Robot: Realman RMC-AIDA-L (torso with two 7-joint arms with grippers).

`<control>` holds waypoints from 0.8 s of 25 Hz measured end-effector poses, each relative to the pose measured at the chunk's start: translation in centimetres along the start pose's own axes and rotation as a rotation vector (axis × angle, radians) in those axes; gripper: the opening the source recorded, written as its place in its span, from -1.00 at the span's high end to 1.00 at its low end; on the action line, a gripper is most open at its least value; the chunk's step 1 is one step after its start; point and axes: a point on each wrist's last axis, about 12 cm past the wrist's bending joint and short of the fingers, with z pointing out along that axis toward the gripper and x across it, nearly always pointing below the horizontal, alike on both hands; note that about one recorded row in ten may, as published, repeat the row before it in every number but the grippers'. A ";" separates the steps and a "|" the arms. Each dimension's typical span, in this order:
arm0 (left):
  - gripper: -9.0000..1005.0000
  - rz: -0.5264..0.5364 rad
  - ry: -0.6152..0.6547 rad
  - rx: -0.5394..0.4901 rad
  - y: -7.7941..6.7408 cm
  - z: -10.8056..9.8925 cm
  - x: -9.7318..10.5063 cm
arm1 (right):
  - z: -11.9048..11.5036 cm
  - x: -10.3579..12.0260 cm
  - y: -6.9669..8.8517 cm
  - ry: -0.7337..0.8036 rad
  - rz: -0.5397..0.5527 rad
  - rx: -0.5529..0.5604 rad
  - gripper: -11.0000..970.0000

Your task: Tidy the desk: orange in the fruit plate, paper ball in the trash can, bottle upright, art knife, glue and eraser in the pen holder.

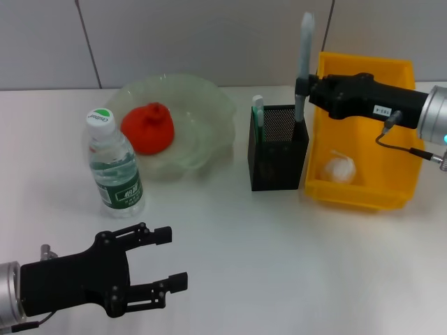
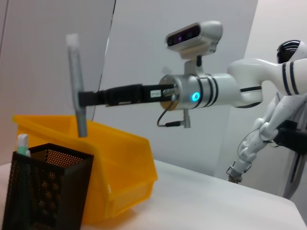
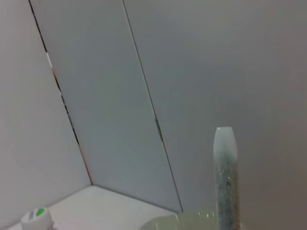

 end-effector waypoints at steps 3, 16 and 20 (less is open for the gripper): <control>-0.61 -0.001 -0.004 0.006 -0.1 0.0 0.0 | 0.5 0.2 0.0 0.025 -0.006 0.008 0.71; -0.61 -0.007 -0.013 0.006 -0.3 -0.1 0.1 | 2.3 0.7 0.3 0.073 0.005 0.029 0.71; -0.62 -0.008 -0.022 0.008 -0.4 -0.4 0.1 | 2.3 0.8 0.4 0.083 0.005 0.027 0.61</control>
